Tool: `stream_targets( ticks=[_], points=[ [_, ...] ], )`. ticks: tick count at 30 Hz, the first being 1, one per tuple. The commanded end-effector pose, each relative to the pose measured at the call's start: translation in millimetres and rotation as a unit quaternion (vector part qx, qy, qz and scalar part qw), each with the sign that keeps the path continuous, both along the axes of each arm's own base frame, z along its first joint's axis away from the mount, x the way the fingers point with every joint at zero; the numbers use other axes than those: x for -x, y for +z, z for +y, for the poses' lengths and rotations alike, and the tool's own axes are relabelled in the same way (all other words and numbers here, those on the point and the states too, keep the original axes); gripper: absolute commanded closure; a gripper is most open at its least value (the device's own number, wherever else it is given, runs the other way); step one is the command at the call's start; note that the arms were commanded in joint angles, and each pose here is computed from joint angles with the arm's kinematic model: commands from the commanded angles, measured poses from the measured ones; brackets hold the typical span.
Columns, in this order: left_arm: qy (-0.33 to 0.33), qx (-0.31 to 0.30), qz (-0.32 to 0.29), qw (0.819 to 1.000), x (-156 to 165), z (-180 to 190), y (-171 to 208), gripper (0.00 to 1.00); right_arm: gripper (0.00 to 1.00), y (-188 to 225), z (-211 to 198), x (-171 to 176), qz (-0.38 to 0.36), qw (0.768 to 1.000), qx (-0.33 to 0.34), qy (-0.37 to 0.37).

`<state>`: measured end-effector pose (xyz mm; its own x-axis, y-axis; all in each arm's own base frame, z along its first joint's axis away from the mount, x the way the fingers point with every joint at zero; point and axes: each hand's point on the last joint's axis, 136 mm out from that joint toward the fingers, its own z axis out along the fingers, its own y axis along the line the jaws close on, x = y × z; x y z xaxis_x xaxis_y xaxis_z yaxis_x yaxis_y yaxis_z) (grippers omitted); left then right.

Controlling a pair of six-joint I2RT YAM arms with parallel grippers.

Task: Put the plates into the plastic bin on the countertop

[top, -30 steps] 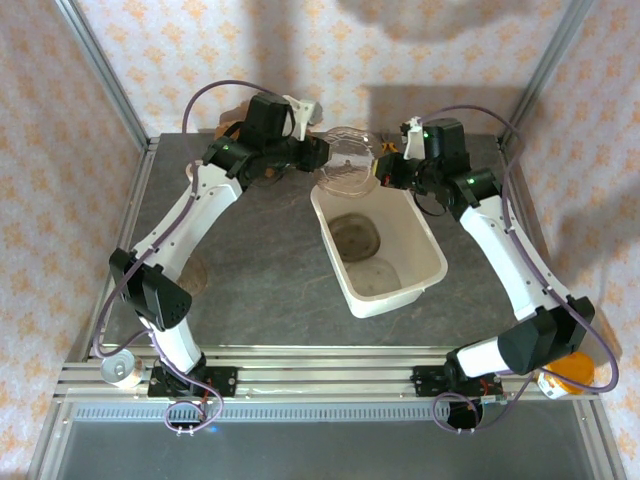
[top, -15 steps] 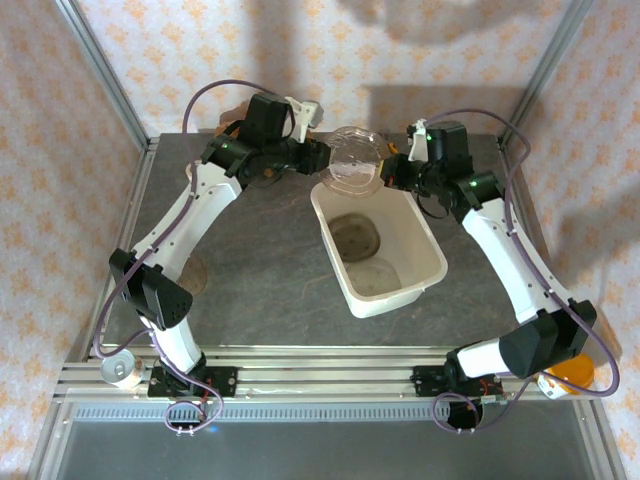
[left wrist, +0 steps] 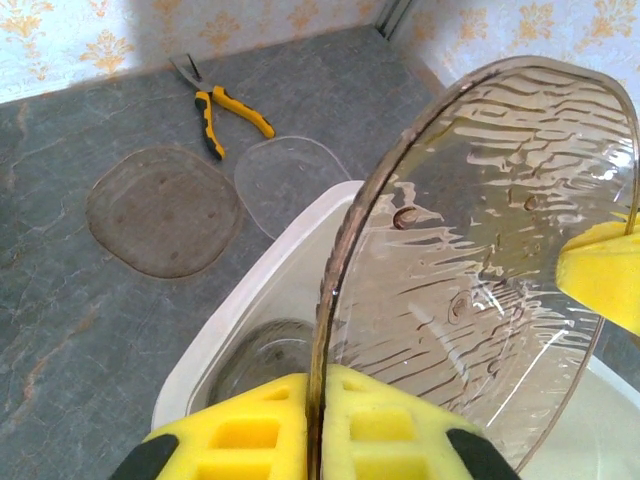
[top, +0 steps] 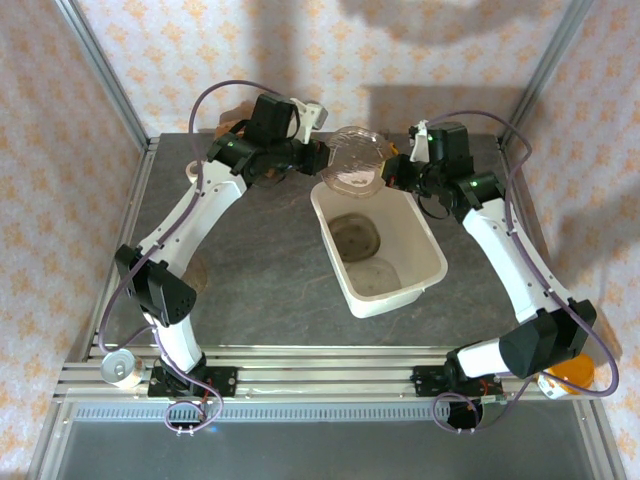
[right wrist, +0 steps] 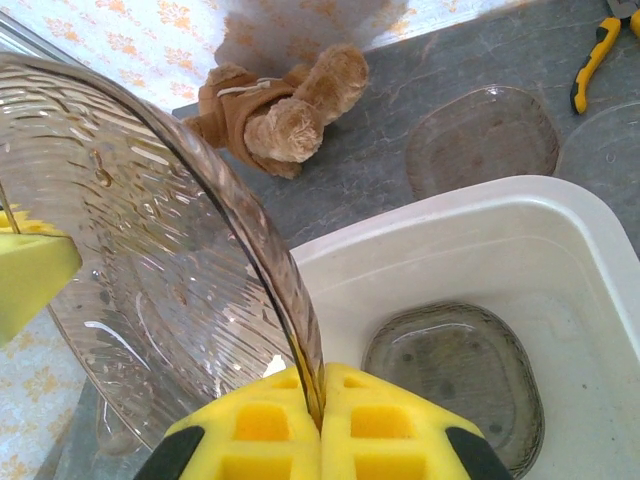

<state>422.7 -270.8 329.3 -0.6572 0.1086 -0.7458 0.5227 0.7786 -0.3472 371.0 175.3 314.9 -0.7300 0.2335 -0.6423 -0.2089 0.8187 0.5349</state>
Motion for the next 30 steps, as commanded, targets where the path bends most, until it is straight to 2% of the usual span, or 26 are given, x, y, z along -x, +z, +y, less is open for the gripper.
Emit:
stream_targets(
  ticks=[1,3,7,12,16,19,23,27,30],
  points=[
    [-0.020,-0.004,-0.010,1.000,5,-7,9,0.96,0.95,10,-1,3,-0.015,1.000,-0.005,-0.002],
    [-0.026,-0.008,-0.011,1.000,7,-7,10,1.00,0.90,9,-5,4,-0.014,1.000,0.000,-0.008],
    [-0.039,-0.012,-0.006,0.999,9,-9,11,1.00,0.85,9,-11,6,-0.015,1.000,0.003,-0.016],
    [-0.055,-0.014,-0.001,0.998,13,-12,10,1.00,0.56,6,-23,7,-0.011,0.999,0.014,-0.034],
    [-0.077,-0.037,0.005,0.996,19,-11,7,1.00,0.43,9,-47,12,-0.022,0.997,0.032,-0.074],
    [-0.100,-0.054,0.020,0.993,24,-12,-1,1.00,0.39,13,-70,18,-0.033,0.991,0.057,-0.114],
    [-0.133,-0.088,0.059,0.985,28,-18,-31,1.00,0.36,20,-105,26,-0.053,0.976,0.107,-0.180],
    [-0.166,-0.141,0.085,0.972,36,-30,-62,1.00,0.31,38,-135,40,-0.088,0.957,0.132,-0.241],
    [-0.186,-0.162,0.099,0.964,39,-39,-80,1.00,0.29,43,-145,46,-0.102,0.950,0.139,-0.259]
  ],
)
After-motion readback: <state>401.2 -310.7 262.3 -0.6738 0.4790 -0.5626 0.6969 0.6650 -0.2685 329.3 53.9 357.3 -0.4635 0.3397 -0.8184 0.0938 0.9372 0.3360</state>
